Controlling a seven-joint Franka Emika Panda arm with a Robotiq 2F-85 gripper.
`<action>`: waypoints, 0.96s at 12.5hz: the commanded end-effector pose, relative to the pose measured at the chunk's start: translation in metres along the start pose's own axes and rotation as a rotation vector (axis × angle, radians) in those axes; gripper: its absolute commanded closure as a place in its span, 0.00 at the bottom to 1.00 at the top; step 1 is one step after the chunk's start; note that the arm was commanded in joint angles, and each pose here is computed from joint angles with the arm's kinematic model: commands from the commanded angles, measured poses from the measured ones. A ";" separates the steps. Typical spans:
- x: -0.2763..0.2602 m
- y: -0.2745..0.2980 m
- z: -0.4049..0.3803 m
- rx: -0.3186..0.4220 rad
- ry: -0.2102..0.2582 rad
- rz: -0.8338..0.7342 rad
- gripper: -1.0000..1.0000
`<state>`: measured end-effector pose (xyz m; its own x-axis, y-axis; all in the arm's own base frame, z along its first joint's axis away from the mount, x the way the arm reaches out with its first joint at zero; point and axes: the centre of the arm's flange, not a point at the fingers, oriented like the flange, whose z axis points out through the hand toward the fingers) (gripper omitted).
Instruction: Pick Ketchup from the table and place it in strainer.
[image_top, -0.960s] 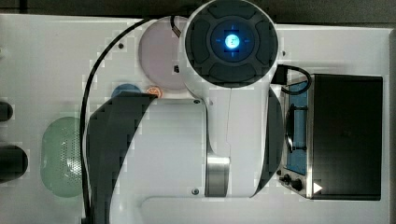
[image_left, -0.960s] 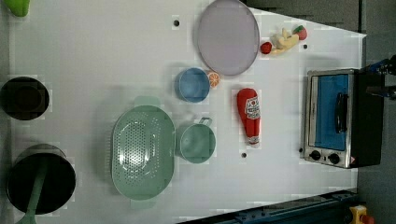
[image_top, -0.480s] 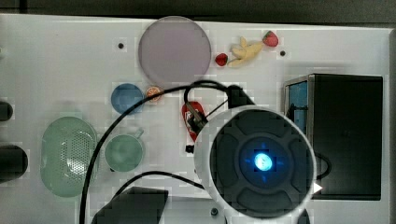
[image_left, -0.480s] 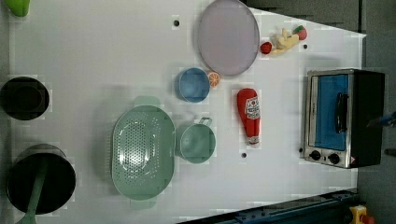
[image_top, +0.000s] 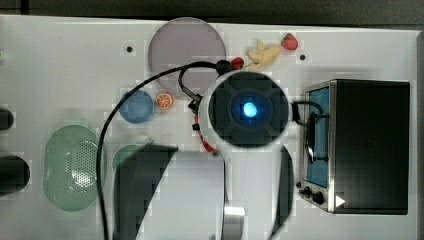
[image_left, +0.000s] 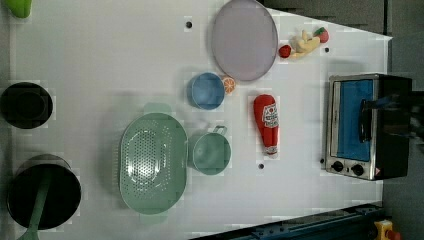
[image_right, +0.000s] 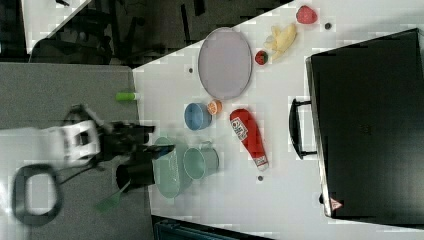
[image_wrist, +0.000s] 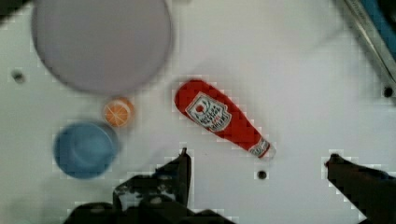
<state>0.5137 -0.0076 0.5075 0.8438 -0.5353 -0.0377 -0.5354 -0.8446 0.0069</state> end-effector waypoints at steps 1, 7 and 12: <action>0.007 0.000 0.075 -0.021 -0.076 -0.389 0.00; 0.016 -0.013 0.187 0.010 -0.028 -0.724 0.00; 0.005 -0.018 0.268 0.017 0.015 -0.752 0.00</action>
<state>0.5197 0.0019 0.2446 0.9930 0.1129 -0.0344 0.1118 -0.9932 -0.0316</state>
